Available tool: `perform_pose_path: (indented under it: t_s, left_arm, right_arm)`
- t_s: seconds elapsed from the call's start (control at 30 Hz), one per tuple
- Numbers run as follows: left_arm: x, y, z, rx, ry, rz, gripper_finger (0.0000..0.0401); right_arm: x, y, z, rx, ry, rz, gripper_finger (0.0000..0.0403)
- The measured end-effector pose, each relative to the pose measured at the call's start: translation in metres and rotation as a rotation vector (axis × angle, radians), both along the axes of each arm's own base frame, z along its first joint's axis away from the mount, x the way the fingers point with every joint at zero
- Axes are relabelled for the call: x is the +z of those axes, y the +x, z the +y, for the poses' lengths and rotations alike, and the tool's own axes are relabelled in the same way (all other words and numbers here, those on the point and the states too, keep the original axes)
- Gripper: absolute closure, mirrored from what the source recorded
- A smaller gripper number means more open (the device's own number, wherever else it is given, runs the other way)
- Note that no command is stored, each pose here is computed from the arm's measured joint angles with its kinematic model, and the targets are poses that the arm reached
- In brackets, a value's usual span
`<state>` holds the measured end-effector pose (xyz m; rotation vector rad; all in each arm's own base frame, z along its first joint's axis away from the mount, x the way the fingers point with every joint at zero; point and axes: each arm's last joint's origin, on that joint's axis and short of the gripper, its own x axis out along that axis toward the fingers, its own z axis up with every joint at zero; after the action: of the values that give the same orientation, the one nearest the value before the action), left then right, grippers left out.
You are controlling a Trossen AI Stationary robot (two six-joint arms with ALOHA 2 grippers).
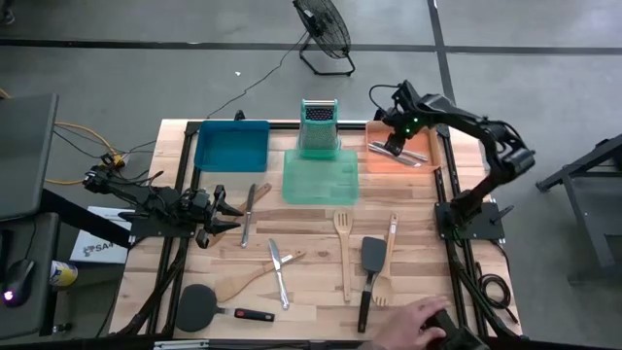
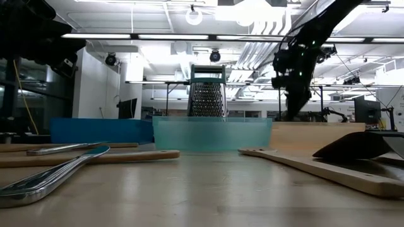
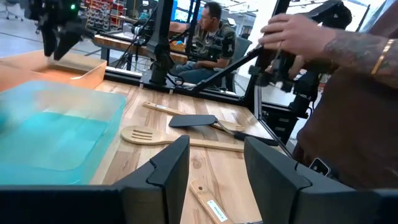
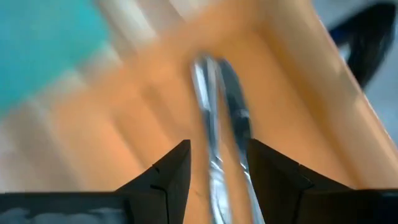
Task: Pick & Place Kitchen Items
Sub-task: Put the silver knife into the orange bin
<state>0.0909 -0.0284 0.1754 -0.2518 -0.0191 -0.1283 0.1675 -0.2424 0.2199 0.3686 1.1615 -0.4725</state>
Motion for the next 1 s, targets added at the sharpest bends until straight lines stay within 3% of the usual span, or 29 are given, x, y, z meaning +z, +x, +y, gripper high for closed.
perform_pose_path:
  t_s: [0.27, 0.57, 0.77, 1.0]
  left_arm:
    - [0.0, 0.0, 0.0, 0.0, 0.0, 0.0, 0.0249]
    - [0.0, 0.0, 0.0, 0.0, 0.0, 0.0, 0.0249]
    - [0.0, 0.0, 0.0, 0.0, 0.0, 0.0, 0.0249]
    - [0.0, 0.0, 0.0, 0.0, 0.0, 0.0, 0.0249]
  right_arm:
    - [0.035, 0.014, 0.025, 0.153, -0.029, -0.244, 0.0256]
    - [0.06, 0.041, 0.072, 0.371, -0.074, -0.362, 0.0257]
    - [0.058, 0.045, 0.109, 0.501, -0.139, -0.501, 0.0256]
    - [0.053, 0.029, 0.145, 0.6, -0.229, -0.617, 0.0256]
